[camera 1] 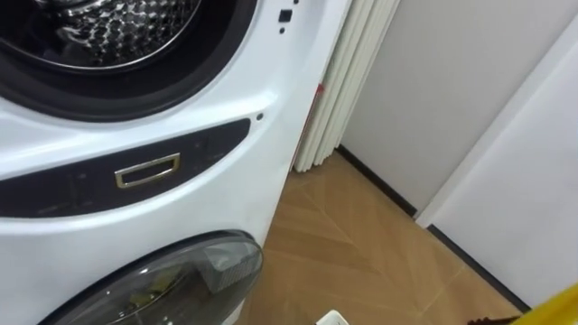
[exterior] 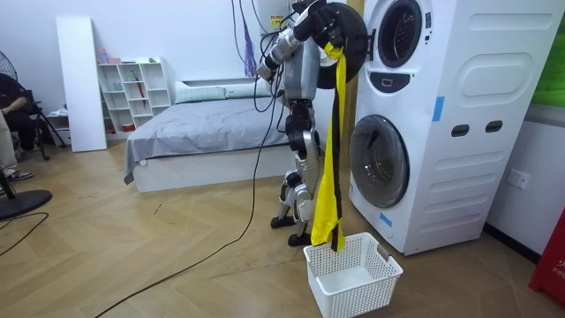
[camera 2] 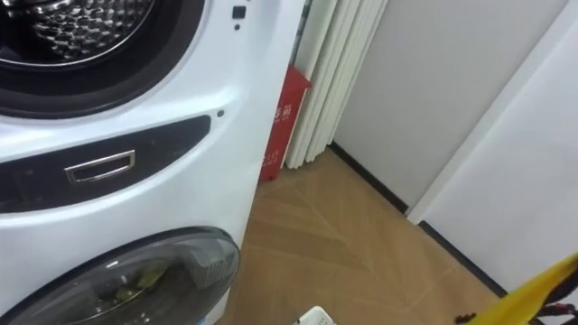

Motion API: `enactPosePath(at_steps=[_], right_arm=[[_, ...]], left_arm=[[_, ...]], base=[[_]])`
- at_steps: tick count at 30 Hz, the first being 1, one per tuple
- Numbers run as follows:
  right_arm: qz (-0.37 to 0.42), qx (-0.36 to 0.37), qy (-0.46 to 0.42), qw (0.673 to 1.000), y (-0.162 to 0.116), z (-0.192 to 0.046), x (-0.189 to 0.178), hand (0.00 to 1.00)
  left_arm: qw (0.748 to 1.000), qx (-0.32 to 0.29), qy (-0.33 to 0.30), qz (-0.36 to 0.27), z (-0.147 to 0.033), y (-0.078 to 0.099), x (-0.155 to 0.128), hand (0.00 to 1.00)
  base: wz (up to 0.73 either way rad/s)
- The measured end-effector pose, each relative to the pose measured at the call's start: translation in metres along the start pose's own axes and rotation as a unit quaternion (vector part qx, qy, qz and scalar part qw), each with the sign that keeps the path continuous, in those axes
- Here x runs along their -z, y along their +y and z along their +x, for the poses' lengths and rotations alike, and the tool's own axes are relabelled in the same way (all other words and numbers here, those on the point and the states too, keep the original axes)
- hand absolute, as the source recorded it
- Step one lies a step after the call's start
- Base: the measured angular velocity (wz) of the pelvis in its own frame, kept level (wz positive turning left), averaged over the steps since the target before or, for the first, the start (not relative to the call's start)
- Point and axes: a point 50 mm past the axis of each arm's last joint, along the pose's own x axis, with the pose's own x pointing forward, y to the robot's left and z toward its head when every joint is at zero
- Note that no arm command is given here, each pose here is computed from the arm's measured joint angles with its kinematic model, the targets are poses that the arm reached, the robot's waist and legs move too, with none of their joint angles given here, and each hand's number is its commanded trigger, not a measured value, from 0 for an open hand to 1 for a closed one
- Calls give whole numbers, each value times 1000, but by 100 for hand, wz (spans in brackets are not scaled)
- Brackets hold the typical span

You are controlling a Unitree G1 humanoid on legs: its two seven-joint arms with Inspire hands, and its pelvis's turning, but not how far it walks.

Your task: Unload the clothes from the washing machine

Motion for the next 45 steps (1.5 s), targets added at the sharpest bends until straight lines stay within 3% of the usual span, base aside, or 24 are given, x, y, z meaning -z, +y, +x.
enactPosePath(at_steps=[6,11,17,27,36,45], right_arm=[[18,-39,-25,999,18,6,-13,100],[45,-57,-42,996,27,9,-20,100],[81,-33,-73,993,33,17,-37,100],[115,71,-111,985,17,37,-58,100],[116,117,-108,980,12,37,-58,100],[113,122,-88,982,2,52,-46,100]], left_arm=[[1000,5,-19,4,2,-3,-17,0],[1000,-3,-14,13,1,-5,-13,0],[999,-22,-17,25,1,-6,-14,0],[999,-20,-14,36,0,-10,-11,0],[999,-30,-14,36,0,-8,-12,0],[998,-43,-24,36,-1,-1,-14,0]], base=[[0],[4],[10],[17],[6],[1]])
